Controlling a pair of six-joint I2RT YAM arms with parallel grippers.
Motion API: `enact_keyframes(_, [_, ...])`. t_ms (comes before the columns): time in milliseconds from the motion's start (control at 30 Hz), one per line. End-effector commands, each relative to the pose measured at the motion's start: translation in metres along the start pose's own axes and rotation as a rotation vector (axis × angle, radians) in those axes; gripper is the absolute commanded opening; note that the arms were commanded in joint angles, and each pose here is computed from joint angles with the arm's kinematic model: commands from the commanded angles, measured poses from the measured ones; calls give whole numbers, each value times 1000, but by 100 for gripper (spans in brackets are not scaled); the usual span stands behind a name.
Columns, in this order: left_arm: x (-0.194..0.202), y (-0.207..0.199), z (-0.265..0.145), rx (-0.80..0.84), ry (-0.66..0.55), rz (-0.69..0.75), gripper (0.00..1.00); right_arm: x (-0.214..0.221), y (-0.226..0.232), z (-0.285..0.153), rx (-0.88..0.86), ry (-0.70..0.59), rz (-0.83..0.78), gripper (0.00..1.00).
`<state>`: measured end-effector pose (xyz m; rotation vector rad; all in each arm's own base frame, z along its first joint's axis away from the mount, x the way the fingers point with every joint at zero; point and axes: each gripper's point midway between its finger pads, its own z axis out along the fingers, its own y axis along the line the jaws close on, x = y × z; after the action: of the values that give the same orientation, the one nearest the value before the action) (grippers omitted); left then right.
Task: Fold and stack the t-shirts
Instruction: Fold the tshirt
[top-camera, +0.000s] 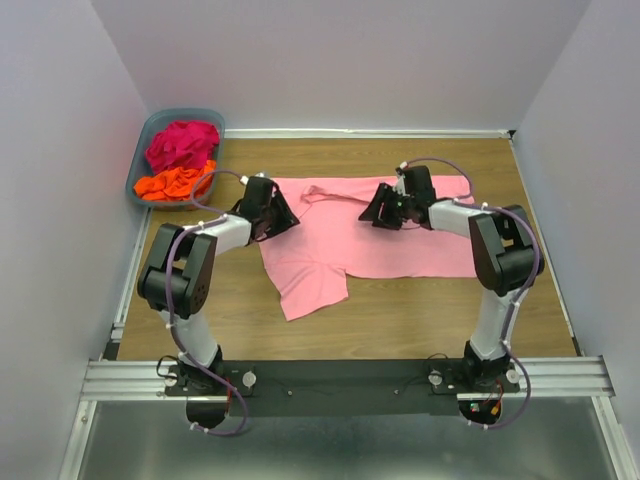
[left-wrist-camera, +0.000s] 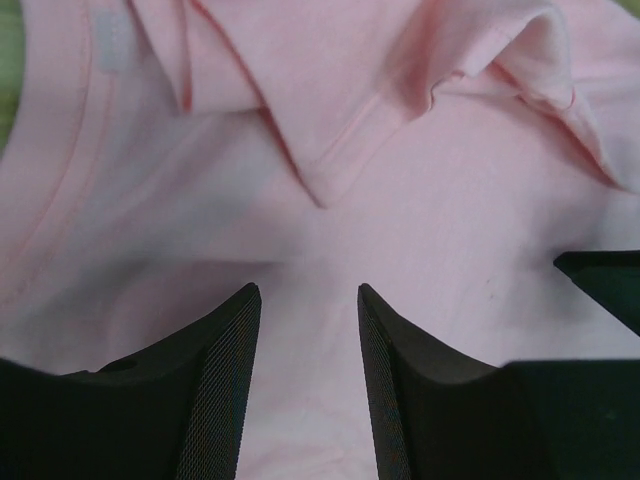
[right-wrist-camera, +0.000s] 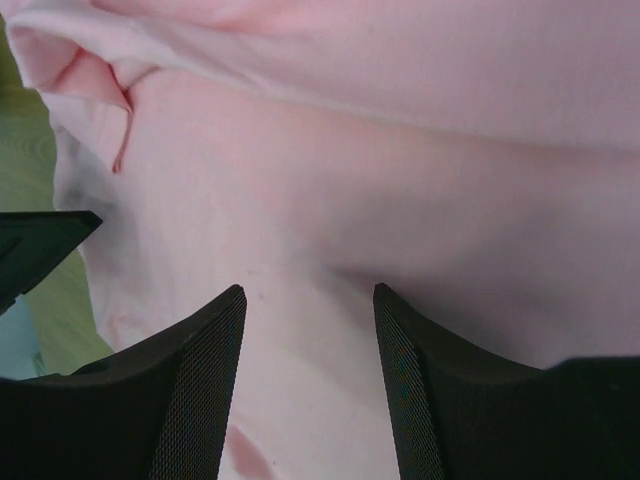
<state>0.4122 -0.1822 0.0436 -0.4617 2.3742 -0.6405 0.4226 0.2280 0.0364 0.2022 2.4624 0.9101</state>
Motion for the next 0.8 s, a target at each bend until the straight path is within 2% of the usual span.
enact_keyframes(0, [12, 13, -17, -33, 23, 21, 53, 26, -19, -17, 72, 20, 20, 62])
enact_keyframes(167, [56, 45, -25, -98, 138, -2, 53, 65, -42, -35, 148, 89, 55, 63])
enact_keyframes(400, [89, 60, -53, -109, 206, -33, 52, 92, -53, -74, 230, 120, 69, 63])
enact_keyframes(467, [87, 53, -65, -91, 189, -28, 52, 99, -55, -85, 248, 136, 61, 63])
enact_keyframes(600, [84, 40, -79, -45, 178, -20, 53, 85, -36, -99, 207, 103, 22, 63])
enact_keyframes(767, [37, -6, -81, 96, 45, -21, 54, 39, 19, -93, 68, 42, -20, 62])
